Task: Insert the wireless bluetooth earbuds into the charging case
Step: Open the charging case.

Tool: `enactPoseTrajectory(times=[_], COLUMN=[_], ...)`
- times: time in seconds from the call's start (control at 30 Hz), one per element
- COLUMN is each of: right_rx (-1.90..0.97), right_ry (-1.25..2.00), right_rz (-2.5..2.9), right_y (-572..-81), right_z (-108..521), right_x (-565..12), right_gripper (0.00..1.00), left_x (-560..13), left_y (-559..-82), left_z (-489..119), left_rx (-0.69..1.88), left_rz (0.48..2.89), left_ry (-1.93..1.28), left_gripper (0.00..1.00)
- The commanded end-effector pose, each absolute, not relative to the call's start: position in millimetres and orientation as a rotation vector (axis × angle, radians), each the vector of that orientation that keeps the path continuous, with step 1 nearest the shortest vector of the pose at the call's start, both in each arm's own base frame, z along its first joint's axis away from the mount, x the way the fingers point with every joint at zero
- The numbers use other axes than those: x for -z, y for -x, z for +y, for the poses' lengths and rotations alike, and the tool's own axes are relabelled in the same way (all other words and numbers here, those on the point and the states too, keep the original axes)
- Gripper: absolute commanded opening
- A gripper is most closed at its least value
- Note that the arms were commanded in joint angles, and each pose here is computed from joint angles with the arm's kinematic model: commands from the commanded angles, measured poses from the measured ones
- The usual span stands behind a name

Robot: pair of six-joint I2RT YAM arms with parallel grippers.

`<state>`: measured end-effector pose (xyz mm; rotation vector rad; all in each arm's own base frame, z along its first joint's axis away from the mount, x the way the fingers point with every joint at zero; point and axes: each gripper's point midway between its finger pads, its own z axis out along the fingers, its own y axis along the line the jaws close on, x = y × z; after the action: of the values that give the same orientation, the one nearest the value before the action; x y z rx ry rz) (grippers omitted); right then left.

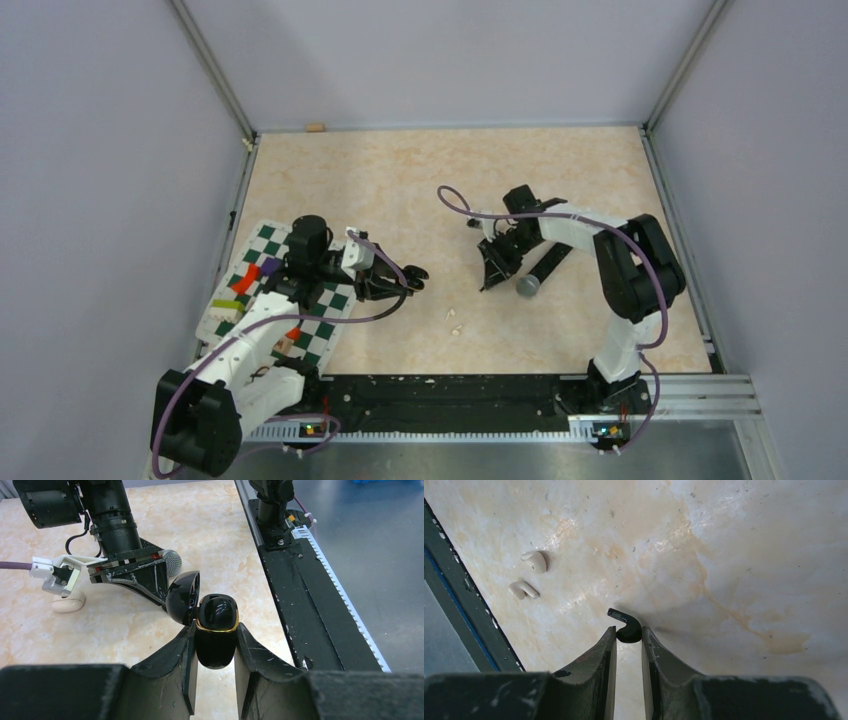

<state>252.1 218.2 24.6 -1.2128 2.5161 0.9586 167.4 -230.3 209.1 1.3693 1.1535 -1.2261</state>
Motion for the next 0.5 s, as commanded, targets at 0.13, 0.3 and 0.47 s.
enactPoseTrajectory(times=[0.13,0.3,0.47], right_rx=[-0.879,-0.67,-0.46], right_ry=[1.238,1.183,1.087], right_rz=[2.322,2.236,2.087], right_y=[-268,-299,-333], right_z=[227,219,210], right_x=[-76,-119,-192], right_gripper=[0.17,0.16,0.16], left_x=[-224,-235,-238], left_y=[-178,-209,-230], left_z=[-233,-233,-230], left_rx=[1.148,1.015,0.914], left_rz=[1.108,1.166,1.234], left_ry=[-1.377,-1.333,-1.355], left_gripper=[0.0,0.0,0.0])
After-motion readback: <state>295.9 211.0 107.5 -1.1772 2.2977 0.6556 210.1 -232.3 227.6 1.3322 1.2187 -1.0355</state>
